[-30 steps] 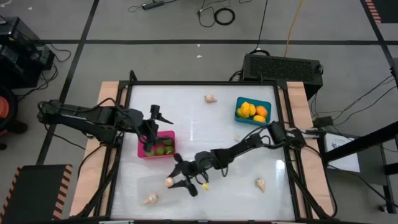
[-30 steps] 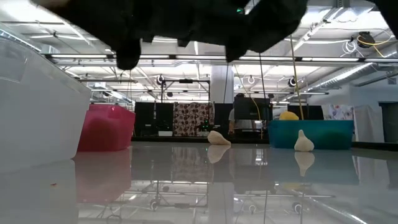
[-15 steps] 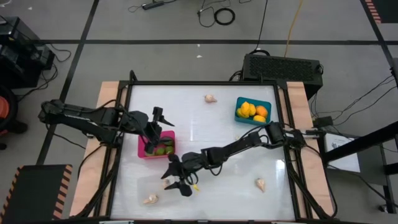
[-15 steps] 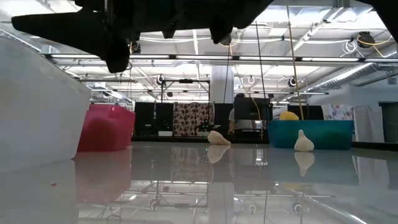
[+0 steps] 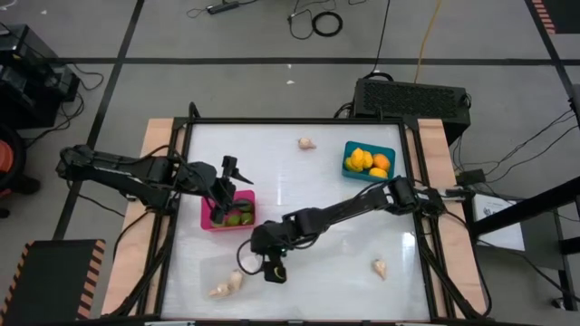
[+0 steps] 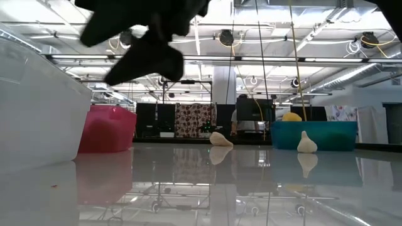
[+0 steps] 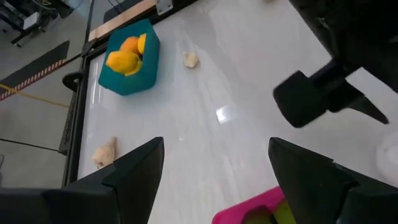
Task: Sort produce into baskets
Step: Put the garlic into the white bin
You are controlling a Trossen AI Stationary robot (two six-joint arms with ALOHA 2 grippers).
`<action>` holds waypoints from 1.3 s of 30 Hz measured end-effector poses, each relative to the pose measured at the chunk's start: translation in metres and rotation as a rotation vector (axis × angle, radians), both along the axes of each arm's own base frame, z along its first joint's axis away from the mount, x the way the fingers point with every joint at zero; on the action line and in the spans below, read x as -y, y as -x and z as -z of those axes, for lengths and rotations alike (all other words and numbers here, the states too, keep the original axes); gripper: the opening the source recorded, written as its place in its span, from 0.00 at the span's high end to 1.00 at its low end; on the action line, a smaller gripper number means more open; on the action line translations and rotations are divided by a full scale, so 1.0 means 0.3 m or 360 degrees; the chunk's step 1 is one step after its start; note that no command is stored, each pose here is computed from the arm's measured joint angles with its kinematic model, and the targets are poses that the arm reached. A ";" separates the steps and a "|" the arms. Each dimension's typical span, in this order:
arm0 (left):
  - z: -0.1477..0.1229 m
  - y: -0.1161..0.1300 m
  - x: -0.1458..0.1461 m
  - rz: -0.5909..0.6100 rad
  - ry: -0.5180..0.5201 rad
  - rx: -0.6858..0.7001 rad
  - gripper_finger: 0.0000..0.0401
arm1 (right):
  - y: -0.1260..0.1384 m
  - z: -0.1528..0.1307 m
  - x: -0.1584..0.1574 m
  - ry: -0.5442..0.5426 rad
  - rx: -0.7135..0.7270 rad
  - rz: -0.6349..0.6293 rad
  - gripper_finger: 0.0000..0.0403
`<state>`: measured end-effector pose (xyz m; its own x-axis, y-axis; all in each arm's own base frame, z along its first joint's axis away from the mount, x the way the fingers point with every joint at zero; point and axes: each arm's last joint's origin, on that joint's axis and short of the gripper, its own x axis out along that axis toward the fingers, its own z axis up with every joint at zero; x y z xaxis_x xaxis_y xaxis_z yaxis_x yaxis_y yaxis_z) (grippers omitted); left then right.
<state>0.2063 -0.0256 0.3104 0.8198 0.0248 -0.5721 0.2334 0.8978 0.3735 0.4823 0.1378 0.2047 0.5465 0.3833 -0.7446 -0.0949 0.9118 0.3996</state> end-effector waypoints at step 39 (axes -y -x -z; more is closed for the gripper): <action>0.033 -0.010 -0.173 -0.0324 0.0107 -0.0134 0.26 | 0.218 0.009 1.066 0.0844 -0.0910 0.0698 0.50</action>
